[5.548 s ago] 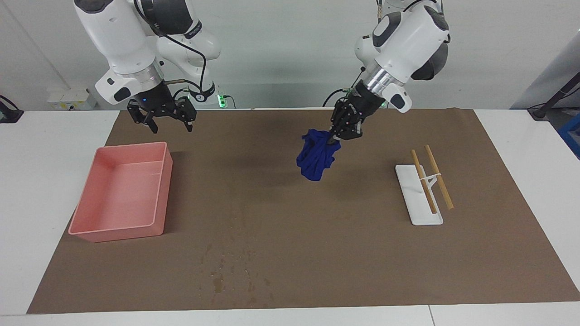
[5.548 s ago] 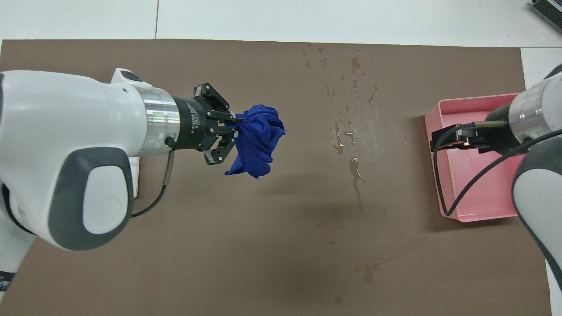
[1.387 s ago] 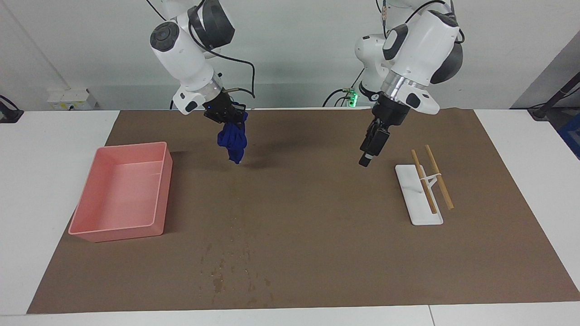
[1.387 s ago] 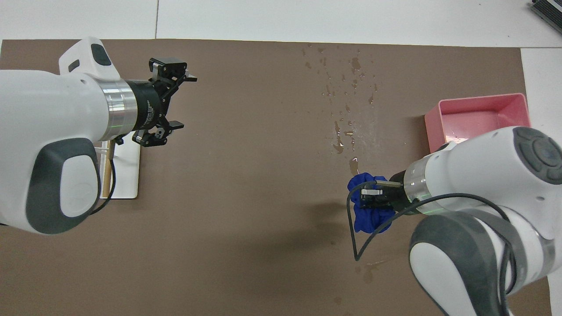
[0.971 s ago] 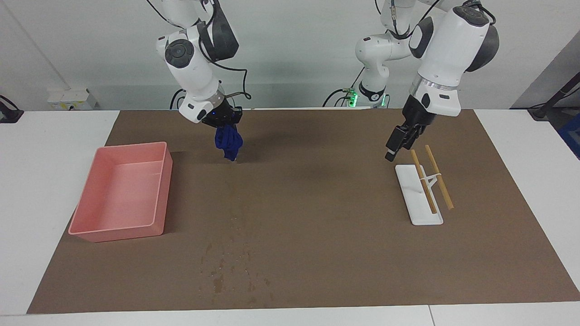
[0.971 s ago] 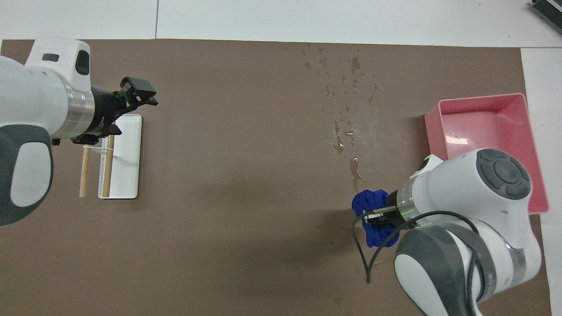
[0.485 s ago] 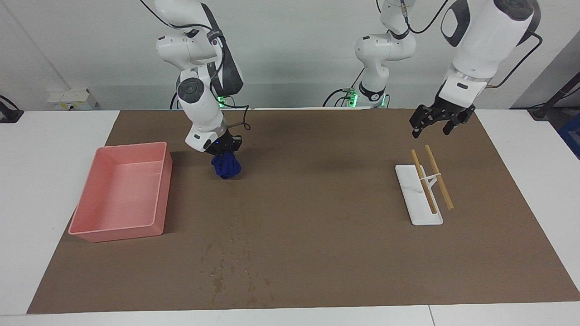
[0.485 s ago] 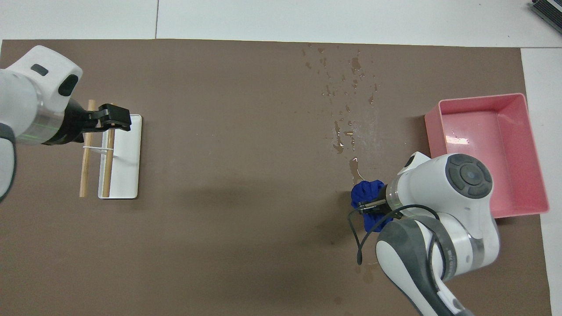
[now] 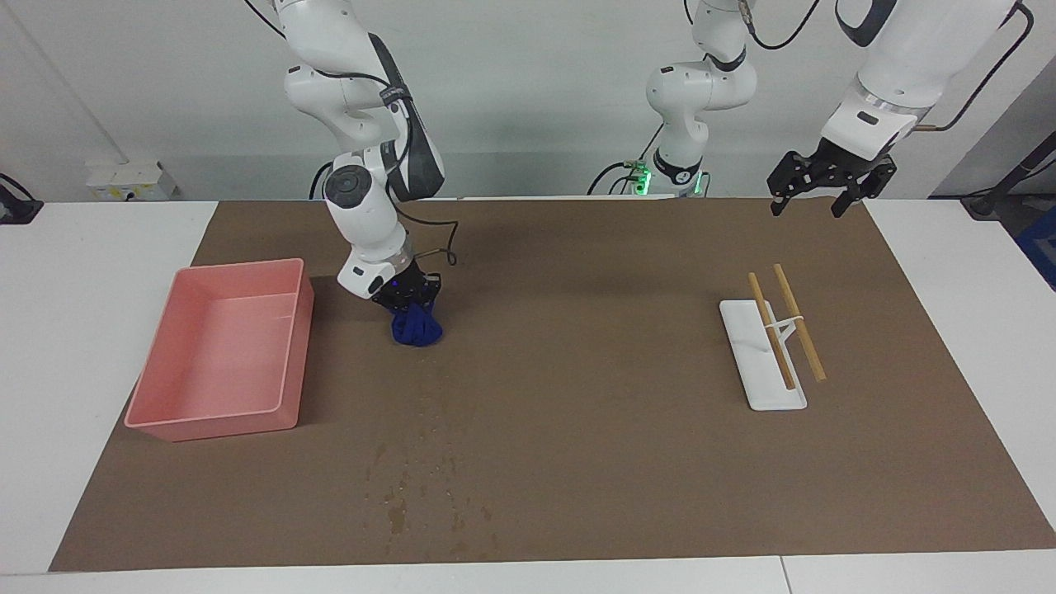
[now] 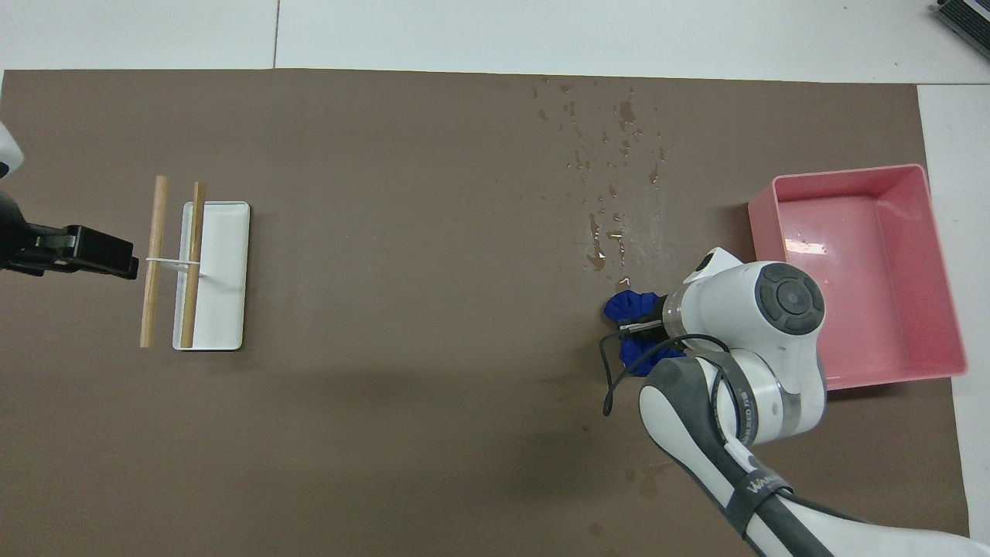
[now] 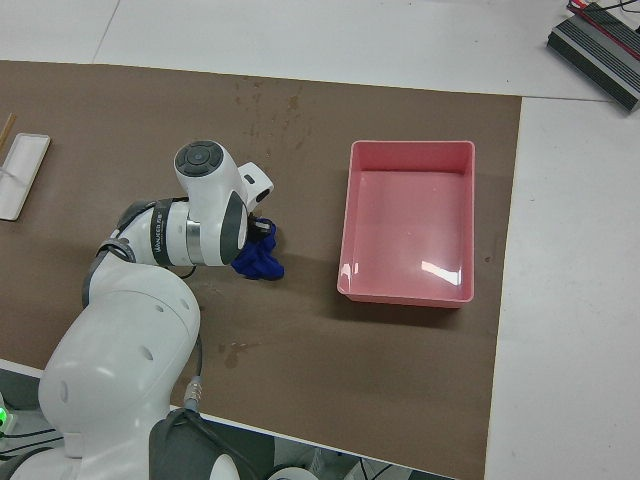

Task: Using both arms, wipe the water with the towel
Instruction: 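Wipe the towel across the water droplets with the right gripper, then keep wiping the wet patch with the towel in the right gripper, then carry the towel into the pink bin and open the right gripper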

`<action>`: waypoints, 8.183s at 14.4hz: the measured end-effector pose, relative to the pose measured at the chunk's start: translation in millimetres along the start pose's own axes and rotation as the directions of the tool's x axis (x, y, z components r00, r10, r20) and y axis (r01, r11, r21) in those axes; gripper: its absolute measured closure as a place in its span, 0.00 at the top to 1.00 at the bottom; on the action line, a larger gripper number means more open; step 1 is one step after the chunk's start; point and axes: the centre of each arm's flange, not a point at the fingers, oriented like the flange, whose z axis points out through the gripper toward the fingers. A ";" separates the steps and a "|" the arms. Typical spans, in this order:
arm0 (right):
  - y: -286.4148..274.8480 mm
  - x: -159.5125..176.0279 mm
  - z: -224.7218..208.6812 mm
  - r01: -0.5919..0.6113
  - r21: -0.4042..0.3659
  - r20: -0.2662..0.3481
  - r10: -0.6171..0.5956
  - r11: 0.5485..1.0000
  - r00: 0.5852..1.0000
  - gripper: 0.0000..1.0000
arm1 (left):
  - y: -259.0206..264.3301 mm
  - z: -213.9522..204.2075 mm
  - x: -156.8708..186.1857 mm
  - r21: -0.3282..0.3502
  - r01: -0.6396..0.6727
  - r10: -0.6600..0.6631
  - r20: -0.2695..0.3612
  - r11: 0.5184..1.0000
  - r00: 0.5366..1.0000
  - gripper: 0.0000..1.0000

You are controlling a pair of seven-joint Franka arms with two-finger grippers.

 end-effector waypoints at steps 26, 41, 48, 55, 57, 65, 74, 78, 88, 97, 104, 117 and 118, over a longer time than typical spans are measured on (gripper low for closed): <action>-12.3 142.2 20.7 -0.001 0.062 -0.226 0.015 0.998 0.974 0.19 | 0.5 1.2 -0.6 0.000 -0.002 0.002 0.004 1.000 1.000 1.00; 14.4 93.4 19.1 -0.041 0.045 0.236 0.030 0.998 0.971 0.19 | 0.6 1.2 -0.6 0.000 -0.002 0.002 0.004 1.000 1.000 1.00; 9.2 47.9 -27.0 -0.086 0.008 0.370 0.077 0.996 0.926 0.19 | 0.6 1.2 -0.6 0.000 -0.002 0.002 0.004 1.000 1.000 1.00; 2.2 40.0 -46.7 -0.098 -0.002 0.357 0.093 0.995 0.930 0.19 | 0.6 1.2 -0.6 0.000 -0.002 0.002 0.004 1.000 1.000 1.00; 3.7 47.3 -43.3 -0.104 0.005 0.284 0.098 0.995 0.954 0.19 | 0.6 1.2 -0.6 0.000 -0.002 0.002 0.004 1.000 1.000 1.00; 10.8 74.1 -20.8 -0.122 0.030 0.045 0.121 0.992 0.992 0.19 | 0.6 1.3 -0.6 0.000 -0.002 0.002 0.004 1.000 1.000 1.00; 11.8 140.8 -2.6 -0.077 0.062 -0.047 0.080 0.995 0.996 0.19 | 0.6 1.3 -0.6 0.000 -0.002 0.002 0.004 1.000 1.000 1.00; 14.7 161.8 -13.5 0.048 -0.020 -0.062 -0.050 0.999 0.997 0.19 | 0.6 1.4 -0.6 0.000 -0.002 0.002 0.004 1.000 1.000 1.00; 29.6 172.5 -57.1 0.145 -0.073 0.004 -0.145 0.987 0.989 0.19 | 0.6 1.4 -0.6 0.000 -0.002 0.002 0.004 1.000 1.000 1.00; 83.2 97.5 -232.3 0.082 -0.098 0.125 -0.069 0.992 0.990 0.19 | 0.6 1.4 -0.6 0.000 -0.002 0.002 0.004 1.000 1.000 1.00; 211.2 31.0 -309.7 0.207 -0.083 0.143 -0.194 0.975 0.970 0.19 | 0.6 1.4 -0.6 0.000 -0.002 0.002 0.004 1.000 1.000 1.00; 246.0 21.6 -182.8 0.270 -0.159 0.048 -0.266 0.950 0.963 0.46 | 0.6 1.4 -0.6 0.000 -0.002 0.002 0.004 1.000 1.000 1.00; 244.9 22.3 -184.6 0.272 -0.162 0.045 -0.268 0.949 0.962 0.56 | 0.6 1.4 -0.6 0.000 -0.002 0.002 0.004 1.000 1.000 1.00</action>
